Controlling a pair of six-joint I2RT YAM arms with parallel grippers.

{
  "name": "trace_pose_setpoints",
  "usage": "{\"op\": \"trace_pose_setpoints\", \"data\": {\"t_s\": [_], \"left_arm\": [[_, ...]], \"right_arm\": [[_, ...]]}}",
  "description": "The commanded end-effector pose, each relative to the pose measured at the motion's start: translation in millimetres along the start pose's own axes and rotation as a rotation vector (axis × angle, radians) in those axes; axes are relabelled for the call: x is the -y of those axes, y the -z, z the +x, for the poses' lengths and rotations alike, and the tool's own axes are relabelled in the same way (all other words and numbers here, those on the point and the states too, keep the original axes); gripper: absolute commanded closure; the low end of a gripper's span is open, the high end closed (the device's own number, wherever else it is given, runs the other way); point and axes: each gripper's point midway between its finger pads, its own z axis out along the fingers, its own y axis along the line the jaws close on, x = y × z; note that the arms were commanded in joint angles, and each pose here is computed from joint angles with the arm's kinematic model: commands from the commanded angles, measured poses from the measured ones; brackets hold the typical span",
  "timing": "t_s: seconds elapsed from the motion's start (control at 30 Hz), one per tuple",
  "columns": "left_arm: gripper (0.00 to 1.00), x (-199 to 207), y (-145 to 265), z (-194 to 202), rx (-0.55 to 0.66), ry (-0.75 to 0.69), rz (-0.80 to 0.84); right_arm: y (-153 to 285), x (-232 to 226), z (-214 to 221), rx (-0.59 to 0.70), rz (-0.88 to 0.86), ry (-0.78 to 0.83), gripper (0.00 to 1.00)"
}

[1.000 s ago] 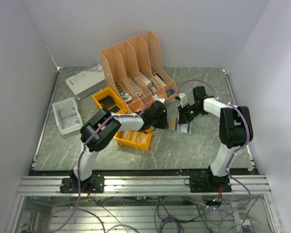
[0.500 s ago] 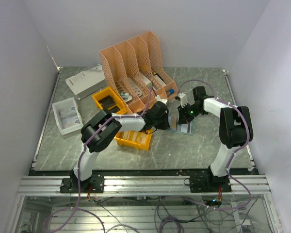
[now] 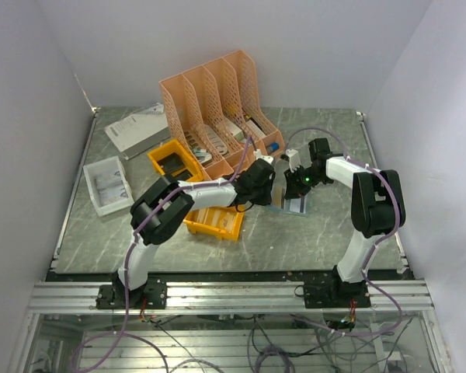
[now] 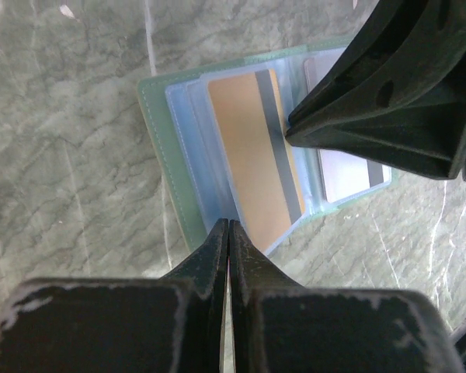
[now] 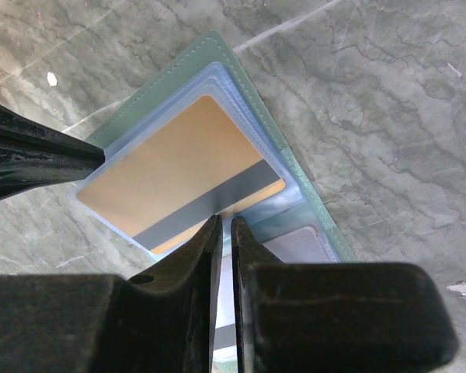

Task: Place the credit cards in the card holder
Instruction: Turn over the card slot in the card holder.

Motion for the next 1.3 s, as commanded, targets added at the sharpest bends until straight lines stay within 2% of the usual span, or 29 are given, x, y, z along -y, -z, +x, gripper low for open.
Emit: {"op": "trace_pose_setpoints", "data": {"t_s": [0.0, 0.33, 0.5, 0.67, 0.93, 1.27], "left_arm": [[0.93, 2, 6, -15, 0.022, -0.059, -0.057], [0.93, 14, 3, -13, 0.009, -0.072, -0.006], [0.92, 22, 3, -16, 0.020, -0.064, 0.032], [0.91, 31, 3, -16, 0.029, -0.049, 0.082], [0.88, 46, 1, -21, 0.044, -0.045, 0.140], [0.85, 91, -17, -11, 0.022, -0.057, 0.260]], "right_arm": [[4, 8, -3, -0.002, 0.043, 0.025, 0.88], [5, 7, -4, 0.003, 0.040, 0.025, 0.88], [11, 8, -7, 0.022, 0.038, 0.019, 0.82], [24, 12, -13, 0.064, 0.044, 0.011, 0.81], [56, 16, -24, 0.166, 0.033, -0.003, 0.80], [118, 51, -20, 0.339, 0.117, -0.101, 0.83]]}}
